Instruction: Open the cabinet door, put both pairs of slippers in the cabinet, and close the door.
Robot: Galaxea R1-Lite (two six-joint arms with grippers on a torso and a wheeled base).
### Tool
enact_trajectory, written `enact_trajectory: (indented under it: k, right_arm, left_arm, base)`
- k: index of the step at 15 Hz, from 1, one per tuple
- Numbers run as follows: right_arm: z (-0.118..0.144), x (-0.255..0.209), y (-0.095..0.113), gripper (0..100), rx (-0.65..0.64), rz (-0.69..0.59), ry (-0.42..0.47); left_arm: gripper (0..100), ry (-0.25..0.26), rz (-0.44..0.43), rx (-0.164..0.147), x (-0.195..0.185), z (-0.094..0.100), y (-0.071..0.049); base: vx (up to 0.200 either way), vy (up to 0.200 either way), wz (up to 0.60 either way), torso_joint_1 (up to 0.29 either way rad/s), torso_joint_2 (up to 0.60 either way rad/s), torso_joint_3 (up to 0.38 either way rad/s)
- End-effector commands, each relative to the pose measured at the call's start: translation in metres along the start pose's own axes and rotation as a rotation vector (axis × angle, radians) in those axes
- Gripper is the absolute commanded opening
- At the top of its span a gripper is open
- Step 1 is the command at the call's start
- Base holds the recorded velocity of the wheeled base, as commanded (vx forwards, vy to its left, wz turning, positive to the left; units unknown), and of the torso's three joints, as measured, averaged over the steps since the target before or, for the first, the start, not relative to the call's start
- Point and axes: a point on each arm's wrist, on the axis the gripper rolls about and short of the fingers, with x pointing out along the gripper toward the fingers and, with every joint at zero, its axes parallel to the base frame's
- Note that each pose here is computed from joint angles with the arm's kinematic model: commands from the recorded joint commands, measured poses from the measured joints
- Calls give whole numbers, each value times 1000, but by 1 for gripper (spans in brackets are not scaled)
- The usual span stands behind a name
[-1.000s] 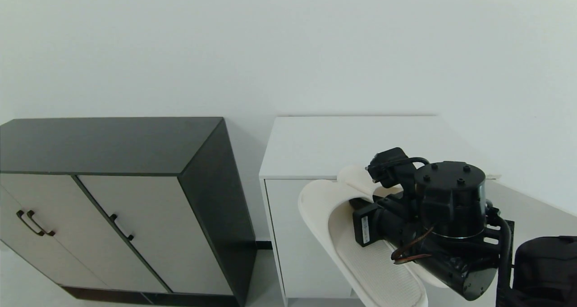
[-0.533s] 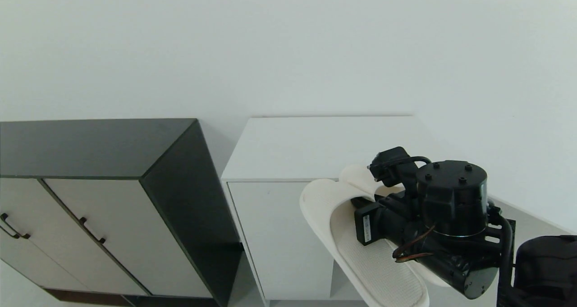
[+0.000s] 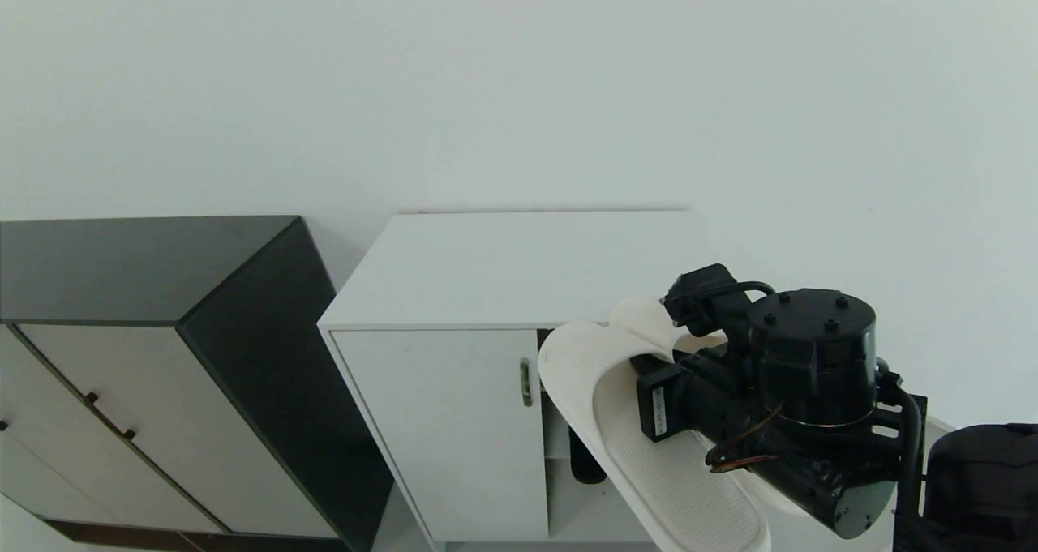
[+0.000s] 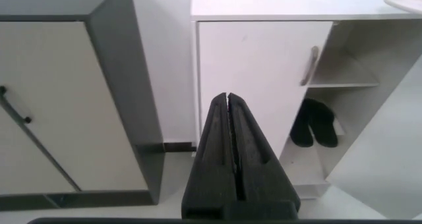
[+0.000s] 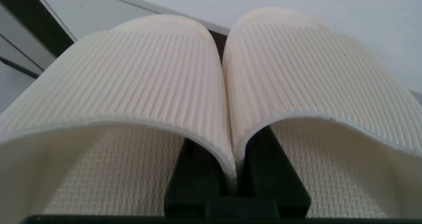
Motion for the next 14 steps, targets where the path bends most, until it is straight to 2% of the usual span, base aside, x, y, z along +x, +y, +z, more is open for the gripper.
enact_trajectory:
  k: [1,4,6,14]
  right_arm:
    - [0,-1,-1,0,0,-2,0]
    - [-2,-2,-2,0,3,1,-24]
    - [-6,-4,-3,0,-42,0,-18]
    - [-7,-15,-1,0,-60,21,-20]
  left_arm:
    - [0,0,0,0,0,0,0]
    - [0,0,0,0,0,0,0]
    - [0,0,0,-2,0,0,0]
    - [0,0,2,-2,0,0,0]
  base:
    - [0,0,0,0,0,0]
    - [0,0,0,0,0,0]
    - [0,0,0,0,0,0]
    - [0,0,0,0,0,0]
